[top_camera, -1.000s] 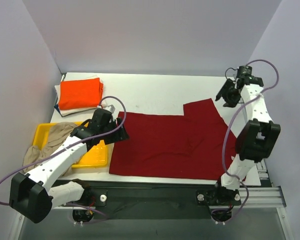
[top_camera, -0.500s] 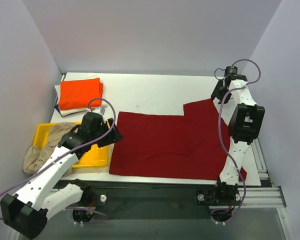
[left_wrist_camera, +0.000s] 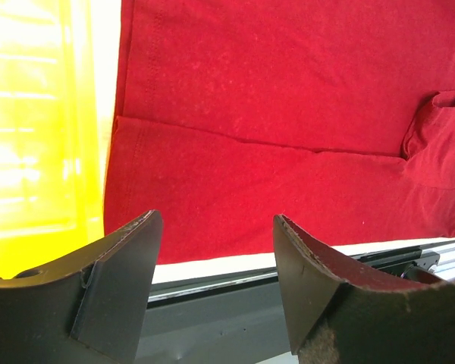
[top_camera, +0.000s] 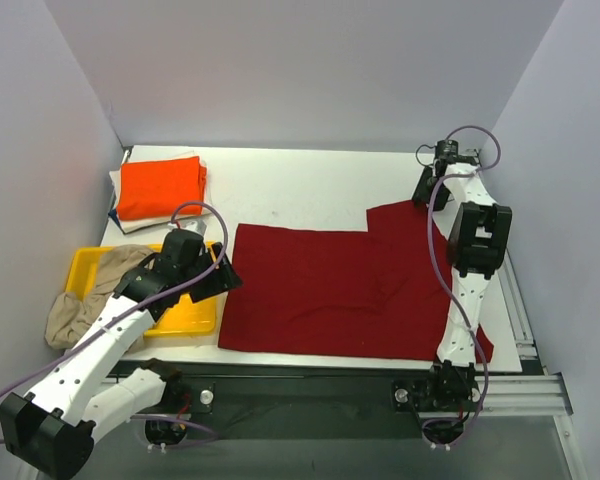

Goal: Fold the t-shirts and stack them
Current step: Grap the side of the flattened tshirt furthest away from the robot with both arms

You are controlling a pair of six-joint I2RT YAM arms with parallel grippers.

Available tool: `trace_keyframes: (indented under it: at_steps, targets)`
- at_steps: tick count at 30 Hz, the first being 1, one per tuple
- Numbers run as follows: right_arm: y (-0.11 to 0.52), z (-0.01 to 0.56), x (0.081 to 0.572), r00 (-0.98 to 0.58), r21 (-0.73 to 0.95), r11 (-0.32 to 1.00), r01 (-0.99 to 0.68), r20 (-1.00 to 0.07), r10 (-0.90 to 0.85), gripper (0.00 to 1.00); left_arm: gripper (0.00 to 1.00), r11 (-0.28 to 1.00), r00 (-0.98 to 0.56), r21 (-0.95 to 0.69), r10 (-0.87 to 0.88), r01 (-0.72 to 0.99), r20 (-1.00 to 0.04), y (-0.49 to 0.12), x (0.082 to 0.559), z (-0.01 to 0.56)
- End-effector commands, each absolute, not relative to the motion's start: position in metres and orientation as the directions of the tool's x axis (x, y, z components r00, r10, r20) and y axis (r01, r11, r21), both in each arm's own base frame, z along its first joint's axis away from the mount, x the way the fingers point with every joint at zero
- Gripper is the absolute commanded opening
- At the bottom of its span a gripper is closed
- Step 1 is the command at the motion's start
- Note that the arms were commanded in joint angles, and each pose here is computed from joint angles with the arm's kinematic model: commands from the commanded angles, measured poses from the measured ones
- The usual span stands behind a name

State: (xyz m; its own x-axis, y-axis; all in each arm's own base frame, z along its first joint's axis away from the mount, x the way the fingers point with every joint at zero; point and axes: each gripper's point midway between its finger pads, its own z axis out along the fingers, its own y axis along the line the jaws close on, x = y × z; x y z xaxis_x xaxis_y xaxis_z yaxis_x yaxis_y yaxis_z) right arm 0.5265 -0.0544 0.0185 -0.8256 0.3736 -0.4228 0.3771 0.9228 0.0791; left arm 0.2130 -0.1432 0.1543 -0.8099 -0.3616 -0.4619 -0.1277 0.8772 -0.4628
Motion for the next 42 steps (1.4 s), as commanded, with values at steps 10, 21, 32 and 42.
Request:
trace_keyframes:
  at_steps: [10,21,32,42]
  targets:
    - [-0.062,0.041,0.556,-0.789,0.056,0.935,0.351,-0.520,0.328,0.40,0.71,0.877,-0.803,-0.452,-0.384,-0.163,-0.456,-0.135,0.208,0.152]
    - [-0.057,0.017,0.555,-0.815,0.067,0.937,0.343,-0.475,0.333,0.39,0.71,0.878,-0.805,-0.450,-0.382,-0.163,-0.454,-0.136,0.208,0.151]
    - [-0.060,0.007,0.547,-0.830,0.039,0.936,0.350,-0.450,0.329,0.10,0.71,0.914,-0.805,-0.379,-0.333,-0.146,-0.491,-0.126,0.223,0.148]
    - [-0.069,0.015,0.528,-0.842,0.014,0.937,0.349,-0.435,0.320,0.00,0.63,0.969,-0.777,-0.240,-0.189,-0.051,-0.600,-0.113,0.345,0.155]
